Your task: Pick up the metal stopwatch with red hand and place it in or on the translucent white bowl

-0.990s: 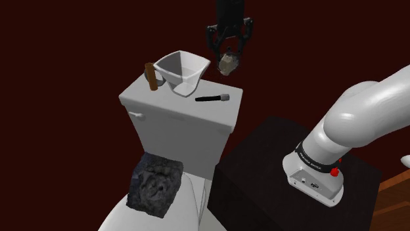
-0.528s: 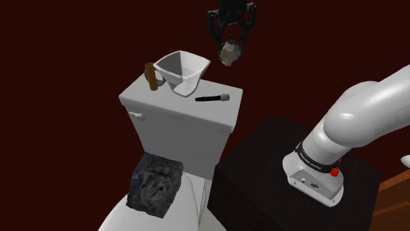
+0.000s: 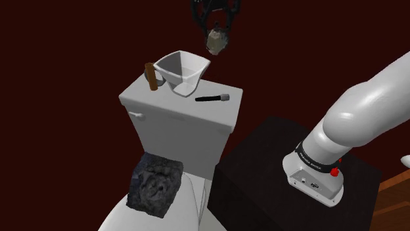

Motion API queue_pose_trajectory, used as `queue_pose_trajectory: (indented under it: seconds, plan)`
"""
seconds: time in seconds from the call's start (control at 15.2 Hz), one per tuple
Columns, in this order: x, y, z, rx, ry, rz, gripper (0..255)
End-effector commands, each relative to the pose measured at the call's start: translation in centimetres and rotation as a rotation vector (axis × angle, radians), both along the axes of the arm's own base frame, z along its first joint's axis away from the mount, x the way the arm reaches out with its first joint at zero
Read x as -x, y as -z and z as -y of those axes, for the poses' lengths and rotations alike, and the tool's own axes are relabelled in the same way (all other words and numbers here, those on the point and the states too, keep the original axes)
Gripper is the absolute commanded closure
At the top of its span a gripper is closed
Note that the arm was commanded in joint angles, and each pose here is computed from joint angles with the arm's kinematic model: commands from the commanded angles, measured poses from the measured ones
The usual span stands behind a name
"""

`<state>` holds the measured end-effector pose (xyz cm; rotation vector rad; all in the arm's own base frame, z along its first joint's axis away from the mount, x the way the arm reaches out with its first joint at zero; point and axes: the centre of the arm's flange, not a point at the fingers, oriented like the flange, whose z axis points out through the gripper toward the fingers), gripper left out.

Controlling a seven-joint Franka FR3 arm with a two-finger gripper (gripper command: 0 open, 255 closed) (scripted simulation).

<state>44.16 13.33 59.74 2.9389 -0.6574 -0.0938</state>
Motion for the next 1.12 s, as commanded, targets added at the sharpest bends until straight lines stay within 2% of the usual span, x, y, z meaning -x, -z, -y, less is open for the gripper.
queue_pose_trajectory:
  seconds: [0.0,0.46,0.53,1.06]
  plan:
    - [-2.7,-0.2,-0.4,-0.001,0.001,0.000,255]
    - [-11.6,-1.3,-2.6,-0.001,0.001,0.000,255]
    - [-13.9,-1.6,-3.2,-0.001,0.001,0.000,255]
    - [-13.9,2.6,-3.2,-0.001,0.001,0.000,255]
